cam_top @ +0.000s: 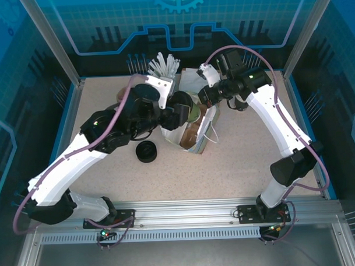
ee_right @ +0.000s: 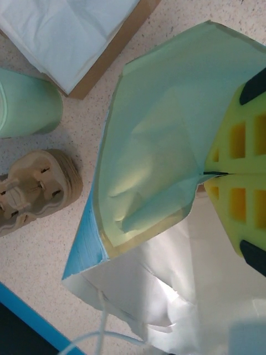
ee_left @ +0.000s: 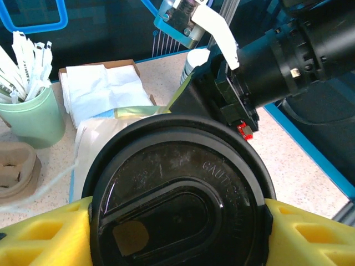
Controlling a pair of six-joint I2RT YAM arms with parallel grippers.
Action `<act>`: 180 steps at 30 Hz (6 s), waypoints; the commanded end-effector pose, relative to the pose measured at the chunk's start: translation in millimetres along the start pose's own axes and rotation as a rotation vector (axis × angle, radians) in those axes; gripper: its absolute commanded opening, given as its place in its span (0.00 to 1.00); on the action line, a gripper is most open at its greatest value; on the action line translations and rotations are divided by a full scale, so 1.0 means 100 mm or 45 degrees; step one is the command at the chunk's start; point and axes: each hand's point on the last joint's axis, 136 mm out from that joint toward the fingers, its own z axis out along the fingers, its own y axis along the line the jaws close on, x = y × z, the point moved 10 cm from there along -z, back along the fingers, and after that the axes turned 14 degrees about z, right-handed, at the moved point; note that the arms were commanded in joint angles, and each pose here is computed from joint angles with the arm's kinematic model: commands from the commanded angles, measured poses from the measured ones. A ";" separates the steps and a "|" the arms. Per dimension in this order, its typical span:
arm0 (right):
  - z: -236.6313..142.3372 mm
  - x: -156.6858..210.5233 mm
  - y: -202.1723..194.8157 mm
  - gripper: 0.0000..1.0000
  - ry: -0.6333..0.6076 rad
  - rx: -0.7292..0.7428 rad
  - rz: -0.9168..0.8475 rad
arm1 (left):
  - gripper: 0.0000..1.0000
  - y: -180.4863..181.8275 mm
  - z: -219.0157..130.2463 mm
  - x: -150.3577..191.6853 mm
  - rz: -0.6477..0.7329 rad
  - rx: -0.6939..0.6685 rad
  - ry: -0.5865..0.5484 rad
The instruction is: Pack the takeout coffee
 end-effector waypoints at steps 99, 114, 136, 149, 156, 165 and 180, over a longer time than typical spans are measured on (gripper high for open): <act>-0.01 0.31 0.33 0.00 0.008 -0.484 0.192 | 0.53 -0.09 1.34 1.27 -0.032 -0.312 0.197; 0.01 0.30 0.34 0.00 -0.006 -0.501 0.186 | 0.52 -0.14 1.49 1.38 -0.014 -0.274 0.293; -0.05 0.14 0.25 0.00 -0.107 -0.449 0.210 | 0.51 -0.09 1.22 1.26 -0.034 -0.253 0.249; -0.06 0.10 0.18 0.00 -0.122 -0.406 0.270 | 0.51 -0.07 1.17 1.35 -0.007 -0.235 0.235; -0.05 0.08 0.17 0.00 -0.118 -0.431 0.275 | 0.51 -0.08 1.22 1.32 0.006 -0.244 0.205; -0.06 0.13 0.21 0.00 -0.096 -0.520 0.238 | 0.50 -0.10 1.41 1.27 0.028 -0.272 0.180; -0.02 0.17 0.17 0.00 -0.060 -0.531 0.262 | 0.48 -0.07 1.44 1.23 0.048 -0.355 0.121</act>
